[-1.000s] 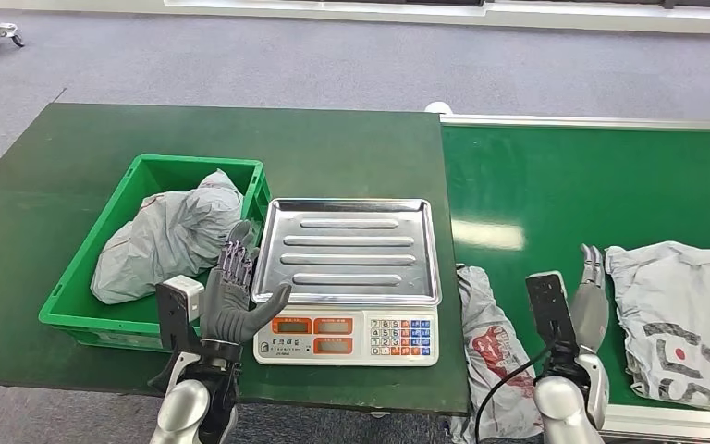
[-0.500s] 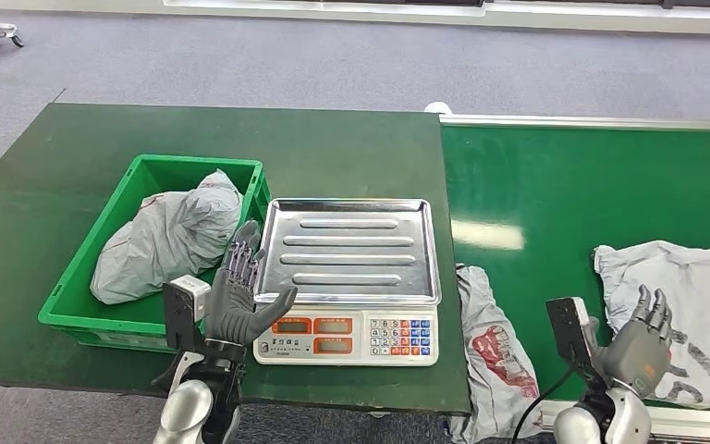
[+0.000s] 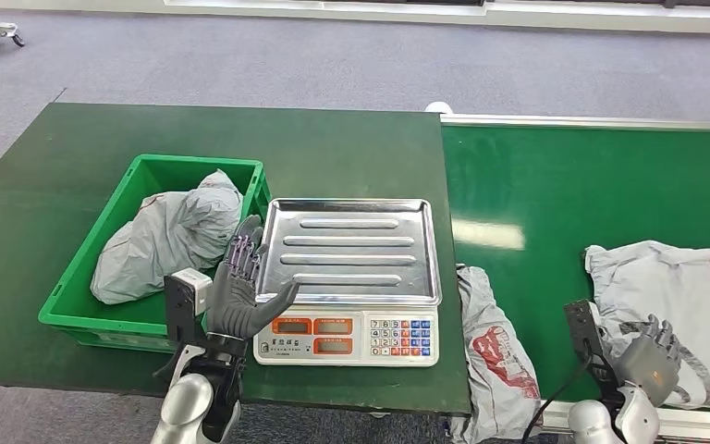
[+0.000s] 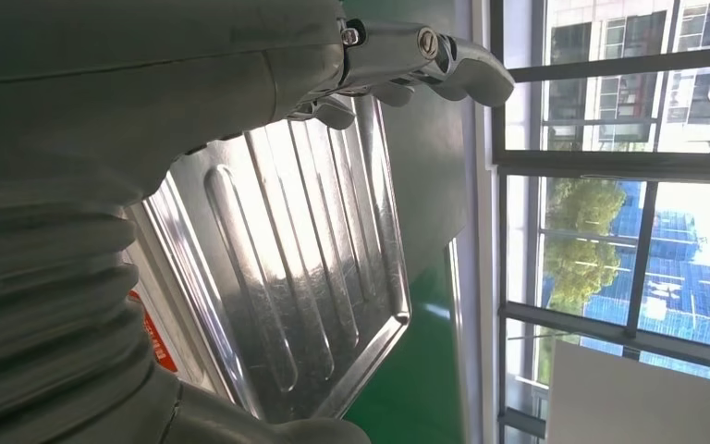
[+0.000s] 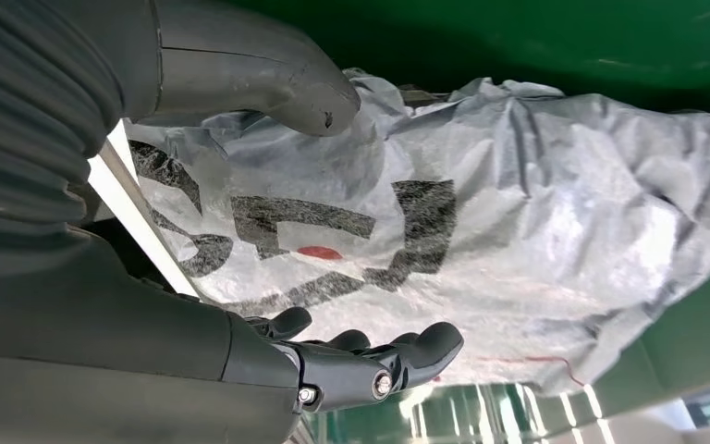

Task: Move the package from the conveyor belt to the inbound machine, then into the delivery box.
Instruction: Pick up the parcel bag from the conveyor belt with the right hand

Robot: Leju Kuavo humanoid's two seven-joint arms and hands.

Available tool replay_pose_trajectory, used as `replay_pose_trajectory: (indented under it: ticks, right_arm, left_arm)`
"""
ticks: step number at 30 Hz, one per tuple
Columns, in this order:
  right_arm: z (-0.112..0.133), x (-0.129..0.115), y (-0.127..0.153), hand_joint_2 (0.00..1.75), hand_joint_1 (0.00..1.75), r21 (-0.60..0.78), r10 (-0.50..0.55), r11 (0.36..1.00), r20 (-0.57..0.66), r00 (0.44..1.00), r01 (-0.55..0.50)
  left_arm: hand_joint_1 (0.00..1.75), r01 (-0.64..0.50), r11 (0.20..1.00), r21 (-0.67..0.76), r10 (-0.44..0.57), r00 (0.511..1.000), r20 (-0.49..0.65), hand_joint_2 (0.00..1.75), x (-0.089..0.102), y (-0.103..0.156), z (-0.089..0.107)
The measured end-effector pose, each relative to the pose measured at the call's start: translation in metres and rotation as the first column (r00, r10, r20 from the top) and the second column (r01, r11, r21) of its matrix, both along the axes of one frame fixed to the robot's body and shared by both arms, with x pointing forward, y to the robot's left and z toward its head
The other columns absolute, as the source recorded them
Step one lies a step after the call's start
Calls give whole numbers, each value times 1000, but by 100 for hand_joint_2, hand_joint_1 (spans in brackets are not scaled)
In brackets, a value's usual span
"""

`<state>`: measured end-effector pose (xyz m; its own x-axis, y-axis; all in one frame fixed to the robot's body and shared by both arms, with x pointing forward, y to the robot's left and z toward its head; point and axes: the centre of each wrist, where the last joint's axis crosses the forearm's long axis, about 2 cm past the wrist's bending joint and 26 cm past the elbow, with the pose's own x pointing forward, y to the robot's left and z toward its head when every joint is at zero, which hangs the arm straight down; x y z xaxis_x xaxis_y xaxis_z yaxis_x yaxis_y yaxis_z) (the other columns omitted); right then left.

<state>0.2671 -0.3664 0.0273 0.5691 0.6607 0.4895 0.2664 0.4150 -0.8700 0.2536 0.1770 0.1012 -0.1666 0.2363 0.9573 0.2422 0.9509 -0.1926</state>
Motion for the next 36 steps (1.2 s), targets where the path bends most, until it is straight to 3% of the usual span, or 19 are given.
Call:
replay_pose_trajectory:
  ticks: [24,31,36]
  right_arm:
    - [-10,-4,-15,175,0,56,-35,998,-71,997,39]
    - [-16,-1,-25,175,0,259,16,966,-117,993,15]
    - [-18,2,-32,175,0,424,69,905,-78,995,-30]
  left_arm:
    - [0,13,1000,-5,-13,1000,-9,175,2,-4,2]
    - [0,28,1000,-6,-28,1000,-5,175,3,-4,4]
    - [0,36,999,-8,-36,999,-4,175,4,-4,3]
